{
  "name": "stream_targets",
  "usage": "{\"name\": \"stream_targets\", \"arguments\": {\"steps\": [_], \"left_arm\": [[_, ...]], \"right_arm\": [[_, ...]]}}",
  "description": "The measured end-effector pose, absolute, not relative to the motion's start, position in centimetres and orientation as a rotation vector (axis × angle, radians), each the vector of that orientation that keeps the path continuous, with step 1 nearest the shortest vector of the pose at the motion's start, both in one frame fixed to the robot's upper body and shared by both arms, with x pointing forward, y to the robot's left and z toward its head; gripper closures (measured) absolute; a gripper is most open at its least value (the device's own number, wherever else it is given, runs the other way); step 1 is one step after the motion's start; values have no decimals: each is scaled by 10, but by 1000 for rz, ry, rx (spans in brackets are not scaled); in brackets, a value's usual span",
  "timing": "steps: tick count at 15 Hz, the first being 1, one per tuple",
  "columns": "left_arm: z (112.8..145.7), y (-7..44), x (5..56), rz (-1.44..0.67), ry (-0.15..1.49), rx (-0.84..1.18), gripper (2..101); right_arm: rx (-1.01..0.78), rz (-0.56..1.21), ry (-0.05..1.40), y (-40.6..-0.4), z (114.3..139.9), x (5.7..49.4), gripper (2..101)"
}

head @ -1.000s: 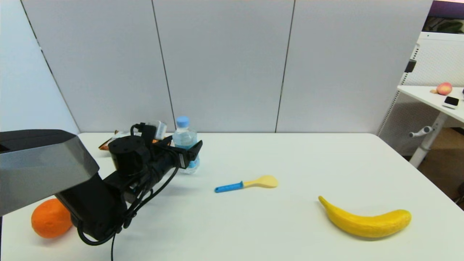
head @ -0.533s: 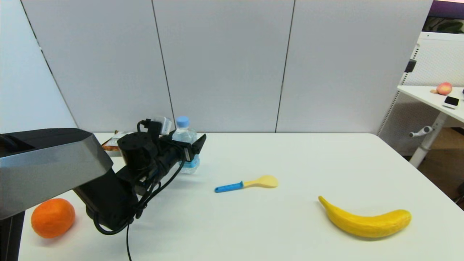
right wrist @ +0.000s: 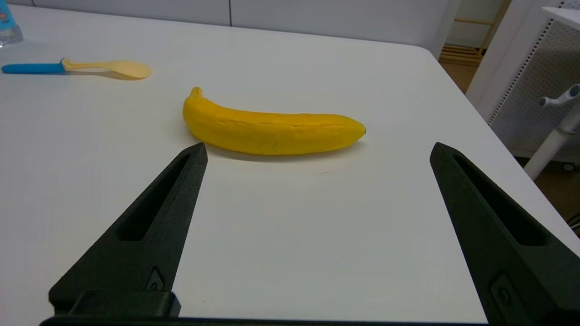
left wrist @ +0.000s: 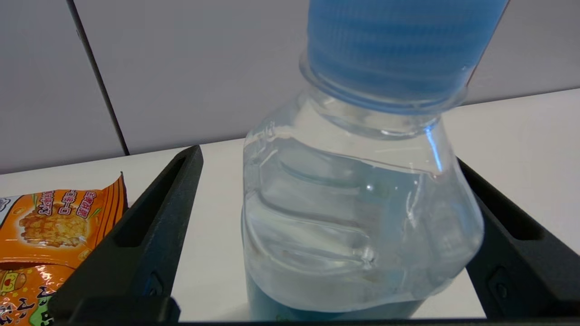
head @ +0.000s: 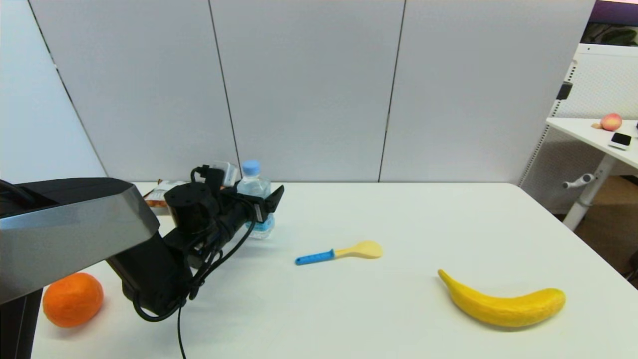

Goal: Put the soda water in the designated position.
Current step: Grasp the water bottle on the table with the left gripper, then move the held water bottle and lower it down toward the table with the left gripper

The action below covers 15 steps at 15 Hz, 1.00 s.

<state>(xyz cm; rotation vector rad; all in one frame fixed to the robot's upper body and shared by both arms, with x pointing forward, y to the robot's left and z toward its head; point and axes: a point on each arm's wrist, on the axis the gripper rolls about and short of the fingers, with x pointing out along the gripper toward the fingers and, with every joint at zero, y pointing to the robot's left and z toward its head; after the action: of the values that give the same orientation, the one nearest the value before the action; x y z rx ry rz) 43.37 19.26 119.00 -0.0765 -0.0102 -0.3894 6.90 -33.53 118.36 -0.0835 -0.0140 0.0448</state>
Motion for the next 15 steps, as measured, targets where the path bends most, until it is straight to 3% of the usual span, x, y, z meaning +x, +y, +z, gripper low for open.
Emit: {"name": "stream_targets", "arguments": {"steps": [5,9,12,15], "left_arm": [[1190,193,434,-388,-10,-74,54],[1189,193,434,-386,-10,-74,433],[1190,193,434,-387,-16,-76,537],[1190,193,433,-387,-17,-76,544]], "right_arm": [[-83,45,-14,-335,1184,69,50],[-84,45,-13,-335,1183,69,50],[-83,45,-13,-335,1183,69,50],[-84,45,-13,-335,1183,69,50]]}}
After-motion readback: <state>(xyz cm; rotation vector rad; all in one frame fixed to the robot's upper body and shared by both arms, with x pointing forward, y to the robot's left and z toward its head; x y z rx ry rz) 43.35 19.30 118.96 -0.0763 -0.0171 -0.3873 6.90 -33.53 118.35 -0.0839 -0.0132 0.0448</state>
